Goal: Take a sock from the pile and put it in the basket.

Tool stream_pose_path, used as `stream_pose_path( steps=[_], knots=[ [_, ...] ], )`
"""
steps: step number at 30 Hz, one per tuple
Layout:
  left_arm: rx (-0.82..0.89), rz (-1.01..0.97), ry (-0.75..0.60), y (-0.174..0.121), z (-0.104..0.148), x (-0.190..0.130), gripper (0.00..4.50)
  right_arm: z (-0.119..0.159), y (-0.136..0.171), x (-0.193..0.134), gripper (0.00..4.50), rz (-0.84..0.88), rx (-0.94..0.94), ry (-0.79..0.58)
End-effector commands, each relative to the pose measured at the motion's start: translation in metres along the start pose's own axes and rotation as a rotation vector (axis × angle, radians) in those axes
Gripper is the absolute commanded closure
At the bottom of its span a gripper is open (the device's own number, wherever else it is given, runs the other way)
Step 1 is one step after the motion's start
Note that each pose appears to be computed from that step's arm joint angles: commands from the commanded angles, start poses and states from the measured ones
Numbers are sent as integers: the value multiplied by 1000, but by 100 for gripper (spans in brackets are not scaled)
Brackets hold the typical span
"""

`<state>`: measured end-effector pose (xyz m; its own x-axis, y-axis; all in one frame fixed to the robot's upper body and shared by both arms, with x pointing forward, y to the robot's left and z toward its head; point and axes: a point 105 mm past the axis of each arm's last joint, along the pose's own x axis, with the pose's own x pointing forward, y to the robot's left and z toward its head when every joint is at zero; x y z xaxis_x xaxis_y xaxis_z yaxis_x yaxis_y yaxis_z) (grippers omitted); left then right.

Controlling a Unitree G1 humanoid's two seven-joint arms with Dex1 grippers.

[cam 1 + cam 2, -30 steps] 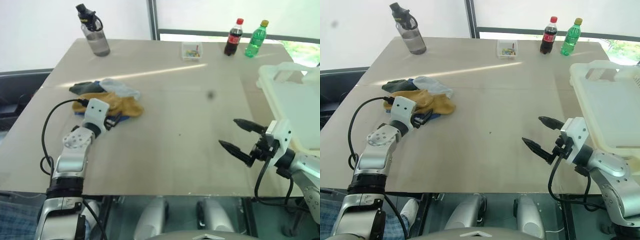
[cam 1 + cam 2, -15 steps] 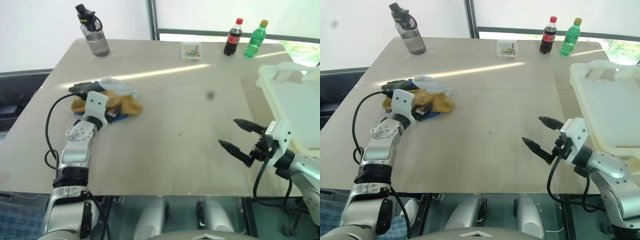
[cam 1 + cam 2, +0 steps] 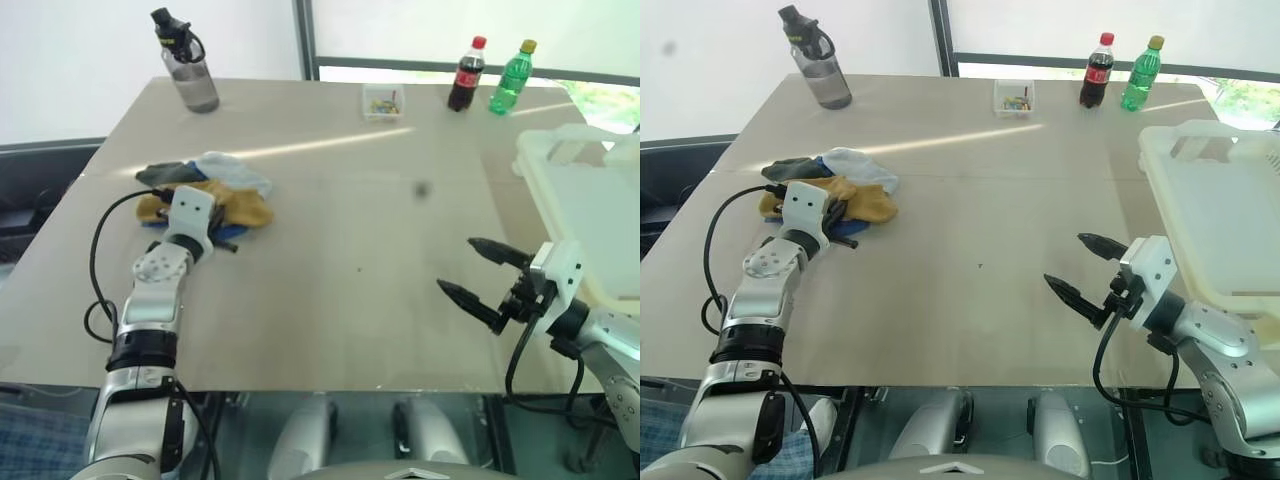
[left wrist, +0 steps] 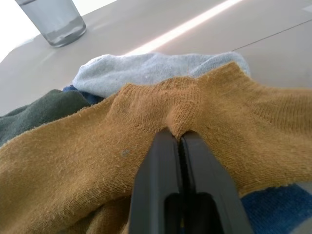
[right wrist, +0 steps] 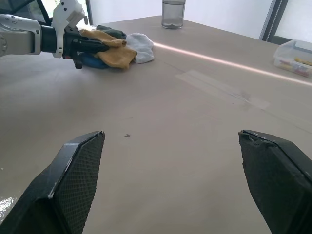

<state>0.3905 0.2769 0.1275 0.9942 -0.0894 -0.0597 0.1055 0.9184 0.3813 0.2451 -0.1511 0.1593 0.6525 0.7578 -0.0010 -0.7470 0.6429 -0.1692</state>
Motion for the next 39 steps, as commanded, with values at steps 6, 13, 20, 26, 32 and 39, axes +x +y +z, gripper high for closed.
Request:
stream_pose_path(
  steps=[6,13,20,26,32,39],
  knots=[
    [110,47,-358,4,79,-11,441,10,4,-1,0,4,-30,-35],
    [140,-120,-420,-39,99,-17,441,9,4,0,0,3,-28,-32],
    [155,-151,-327,-50,81,-25,441,8,4,-1,0,-7,-29,-34],
    [88,-233,-305,-80,83,-34,441,8,4,1,0,-11,-27,-39],
    [2,-120,-217,-67,69,-29,414,8,5,2,0,-11,-25,-44],
    [28,-152,-149,-75,56,-27,274,8,5,3,0,-10,-26,-45]
  ],
)
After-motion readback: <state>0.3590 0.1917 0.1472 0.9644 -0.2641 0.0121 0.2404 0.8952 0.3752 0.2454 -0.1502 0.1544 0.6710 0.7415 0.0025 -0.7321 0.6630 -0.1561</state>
